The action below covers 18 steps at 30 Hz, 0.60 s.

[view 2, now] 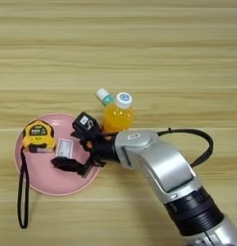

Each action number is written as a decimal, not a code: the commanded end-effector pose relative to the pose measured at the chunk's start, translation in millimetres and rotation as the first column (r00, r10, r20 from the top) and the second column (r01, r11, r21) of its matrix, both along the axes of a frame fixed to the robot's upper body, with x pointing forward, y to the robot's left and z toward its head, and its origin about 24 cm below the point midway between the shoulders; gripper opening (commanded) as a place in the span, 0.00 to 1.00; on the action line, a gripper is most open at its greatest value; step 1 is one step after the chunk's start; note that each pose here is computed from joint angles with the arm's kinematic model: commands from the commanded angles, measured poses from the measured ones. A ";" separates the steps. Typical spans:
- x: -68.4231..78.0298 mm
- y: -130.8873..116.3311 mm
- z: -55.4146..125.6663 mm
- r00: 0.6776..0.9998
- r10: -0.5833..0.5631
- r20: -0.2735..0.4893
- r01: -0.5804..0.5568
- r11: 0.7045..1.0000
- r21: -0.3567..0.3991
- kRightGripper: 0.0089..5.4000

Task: Move the objects on the table

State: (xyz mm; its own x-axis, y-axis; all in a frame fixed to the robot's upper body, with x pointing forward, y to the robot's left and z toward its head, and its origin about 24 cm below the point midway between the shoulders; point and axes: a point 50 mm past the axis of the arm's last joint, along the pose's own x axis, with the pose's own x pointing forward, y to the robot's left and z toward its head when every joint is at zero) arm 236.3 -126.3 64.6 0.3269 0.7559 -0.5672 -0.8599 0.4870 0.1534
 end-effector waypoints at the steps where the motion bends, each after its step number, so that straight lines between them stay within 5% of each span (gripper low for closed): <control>1: 13.4 2.1 20.2 0.990 0.025 0.137 -0.023 1.000 -0.018 0.99; 18: 12.2 6.0 11.0 0.993 0.065 0.094 -0.057 0.995 -0.084 0.99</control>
State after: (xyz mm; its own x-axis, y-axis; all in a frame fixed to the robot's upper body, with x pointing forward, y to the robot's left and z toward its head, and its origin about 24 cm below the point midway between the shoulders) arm 234.7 -122.9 54.2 0.2725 0.7246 -0.6330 -0.8813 0.4520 0.1379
